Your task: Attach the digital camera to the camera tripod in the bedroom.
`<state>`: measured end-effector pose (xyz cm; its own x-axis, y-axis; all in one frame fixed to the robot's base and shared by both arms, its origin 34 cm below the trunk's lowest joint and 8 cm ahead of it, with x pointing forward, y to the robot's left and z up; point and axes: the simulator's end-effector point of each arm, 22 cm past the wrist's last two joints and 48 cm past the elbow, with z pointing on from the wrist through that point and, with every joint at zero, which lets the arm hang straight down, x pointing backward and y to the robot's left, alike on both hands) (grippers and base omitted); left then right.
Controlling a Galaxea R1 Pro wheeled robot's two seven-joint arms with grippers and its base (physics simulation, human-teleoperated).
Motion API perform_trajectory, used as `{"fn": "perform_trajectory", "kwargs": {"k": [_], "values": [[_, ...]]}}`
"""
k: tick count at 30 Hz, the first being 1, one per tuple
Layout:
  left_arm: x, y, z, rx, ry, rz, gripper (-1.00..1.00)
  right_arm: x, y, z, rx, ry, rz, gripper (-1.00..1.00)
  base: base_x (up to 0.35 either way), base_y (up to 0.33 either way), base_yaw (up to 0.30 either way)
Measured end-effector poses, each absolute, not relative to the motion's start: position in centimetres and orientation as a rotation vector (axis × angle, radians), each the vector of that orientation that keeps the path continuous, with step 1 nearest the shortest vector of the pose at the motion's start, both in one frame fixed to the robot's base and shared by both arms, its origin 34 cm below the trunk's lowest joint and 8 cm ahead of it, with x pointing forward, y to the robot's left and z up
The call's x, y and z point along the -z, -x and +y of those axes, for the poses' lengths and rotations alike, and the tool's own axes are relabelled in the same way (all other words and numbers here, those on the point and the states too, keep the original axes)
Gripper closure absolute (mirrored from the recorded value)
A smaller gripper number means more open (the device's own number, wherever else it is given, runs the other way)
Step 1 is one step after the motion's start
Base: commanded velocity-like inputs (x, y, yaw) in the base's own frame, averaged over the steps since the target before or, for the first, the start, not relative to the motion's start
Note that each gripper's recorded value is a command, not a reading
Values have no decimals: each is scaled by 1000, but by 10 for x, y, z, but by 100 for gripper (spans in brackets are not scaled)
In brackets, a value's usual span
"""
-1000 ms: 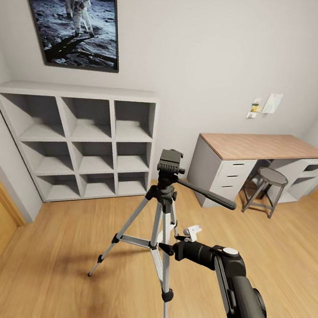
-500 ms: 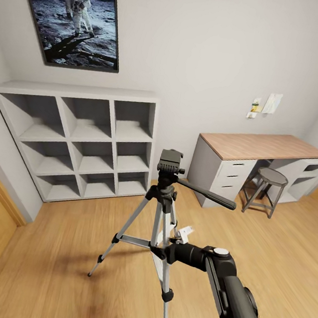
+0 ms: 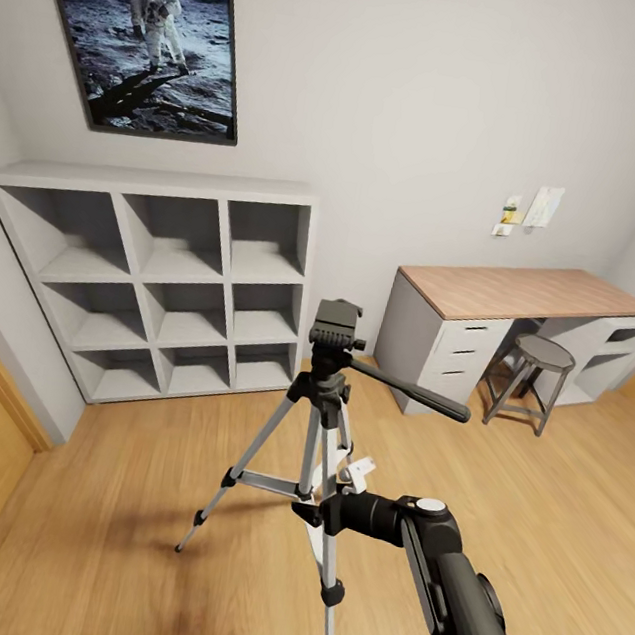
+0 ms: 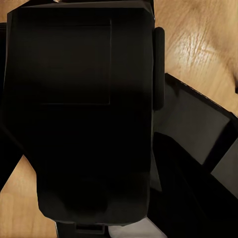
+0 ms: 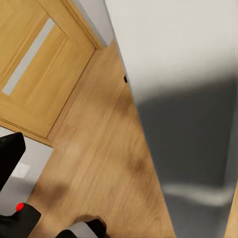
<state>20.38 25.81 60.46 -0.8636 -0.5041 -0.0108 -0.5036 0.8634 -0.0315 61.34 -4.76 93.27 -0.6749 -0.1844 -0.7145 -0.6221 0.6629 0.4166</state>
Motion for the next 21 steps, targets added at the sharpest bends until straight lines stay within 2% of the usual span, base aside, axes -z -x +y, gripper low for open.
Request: {"fn": "perform_trajectory", "kwargs": {"k": [14, 21], "values": [[-605, -204, 258, 43, 815, 3014, 100, -927, -623, -60, -800, 585, 2248, -100, 0, 0, 0], [-605, -204, 258, 43, 815, 3014, 100, -918, -640, -81, -652, 518, 2278, -100, 0, 0, 0]]}}
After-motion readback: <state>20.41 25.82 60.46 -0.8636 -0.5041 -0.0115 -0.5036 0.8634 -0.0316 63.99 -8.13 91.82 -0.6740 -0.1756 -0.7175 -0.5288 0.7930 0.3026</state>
